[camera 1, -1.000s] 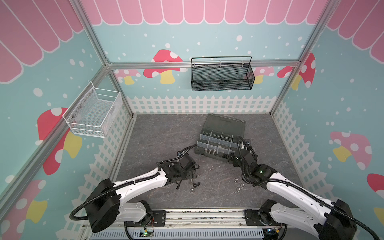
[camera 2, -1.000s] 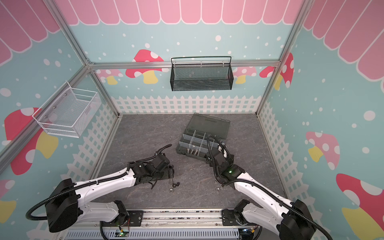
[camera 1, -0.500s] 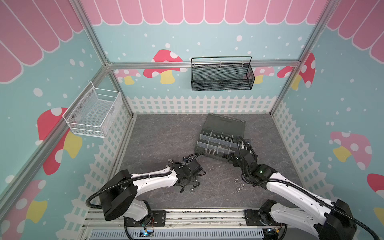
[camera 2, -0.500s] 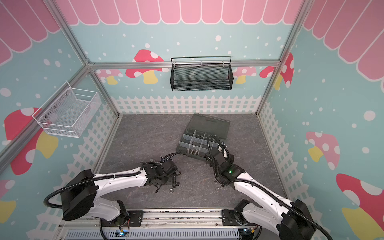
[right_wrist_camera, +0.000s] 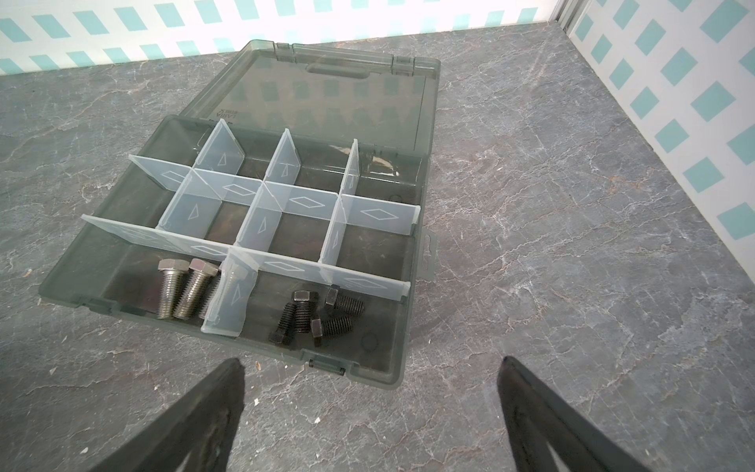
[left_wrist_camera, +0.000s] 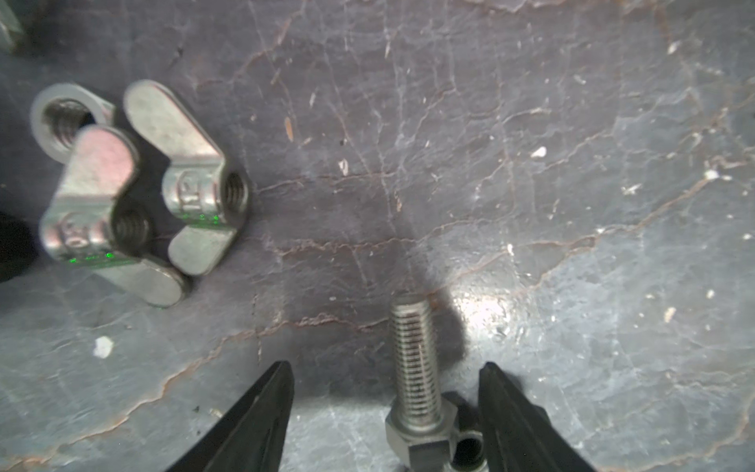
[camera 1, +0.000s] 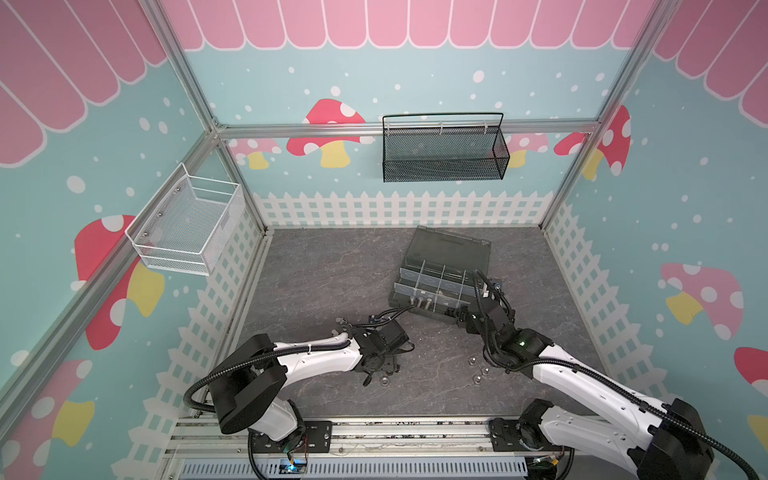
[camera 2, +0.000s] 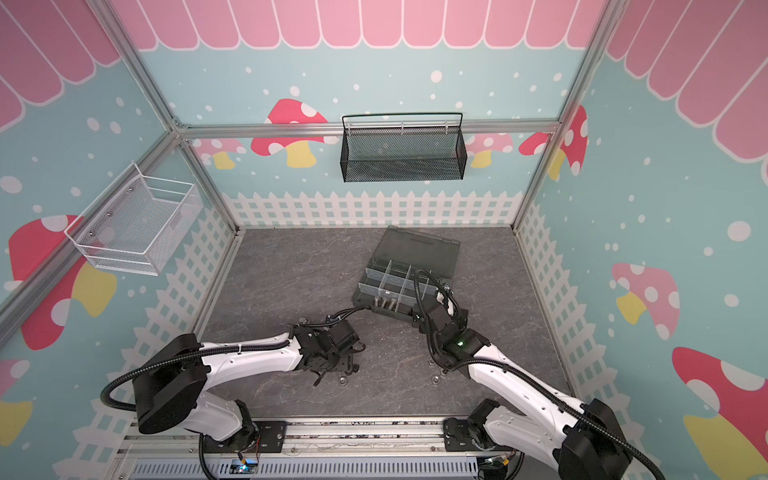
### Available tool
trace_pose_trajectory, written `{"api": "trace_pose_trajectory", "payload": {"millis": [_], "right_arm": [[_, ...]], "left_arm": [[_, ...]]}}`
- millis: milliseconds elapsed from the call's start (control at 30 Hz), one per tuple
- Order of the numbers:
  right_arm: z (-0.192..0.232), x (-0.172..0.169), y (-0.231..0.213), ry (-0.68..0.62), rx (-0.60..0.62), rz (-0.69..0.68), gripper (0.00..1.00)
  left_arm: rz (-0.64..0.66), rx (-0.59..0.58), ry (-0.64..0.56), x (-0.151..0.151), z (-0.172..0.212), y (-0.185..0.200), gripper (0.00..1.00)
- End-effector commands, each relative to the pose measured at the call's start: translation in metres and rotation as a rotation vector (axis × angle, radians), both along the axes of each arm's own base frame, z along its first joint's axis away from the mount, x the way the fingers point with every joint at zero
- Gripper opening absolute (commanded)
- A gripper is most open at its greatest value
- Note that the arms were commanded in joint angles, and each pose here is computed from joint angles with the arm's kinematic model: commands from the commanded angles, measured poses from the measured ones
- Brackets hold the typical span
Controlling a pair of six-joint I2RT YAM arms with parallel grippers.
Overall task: Sort the screws and nuts into containers
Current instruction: 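Lower the open left gripper around the upright silver bolt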
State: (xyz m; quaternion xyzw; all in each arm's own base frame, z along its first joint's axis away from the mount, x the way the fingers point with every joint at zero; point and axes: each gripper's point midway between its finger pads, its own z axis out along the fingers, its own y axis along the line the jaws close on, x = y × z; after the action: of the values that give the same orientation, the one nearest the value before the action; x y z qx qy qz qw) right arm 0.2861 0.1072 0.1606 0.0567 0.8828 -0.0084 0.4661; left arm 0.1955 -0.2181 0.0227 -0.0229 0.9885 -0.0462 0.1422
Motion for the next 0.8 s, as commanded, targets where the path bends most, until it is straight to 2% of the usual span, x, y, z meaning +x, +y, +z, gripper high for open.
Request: {"api": "trace_pose_trajectory", "payload": {"millis": [0, 333, 767], "right_arm": [[-0.002, -0.003, -0.005, 0.002, -0.001, -0.025, 0.98], [0.0, -0.003, -0.006, -0.003, 0.002, -0.027, 0.98], [0.001, -0.003, -0.006, -0.006, 0.007, -0.028, 0.98]], "left_arm": [[0.015, -0.005, 0.008, 0.0, -0.002, -0.004, 0.69], [0.019, 0.009, 0.035, -0.005, -0.01, -0.001, 0.57], [0.013, 0.033, 0.073, -0.011, -0.021, 0.002, 0.47]]}}
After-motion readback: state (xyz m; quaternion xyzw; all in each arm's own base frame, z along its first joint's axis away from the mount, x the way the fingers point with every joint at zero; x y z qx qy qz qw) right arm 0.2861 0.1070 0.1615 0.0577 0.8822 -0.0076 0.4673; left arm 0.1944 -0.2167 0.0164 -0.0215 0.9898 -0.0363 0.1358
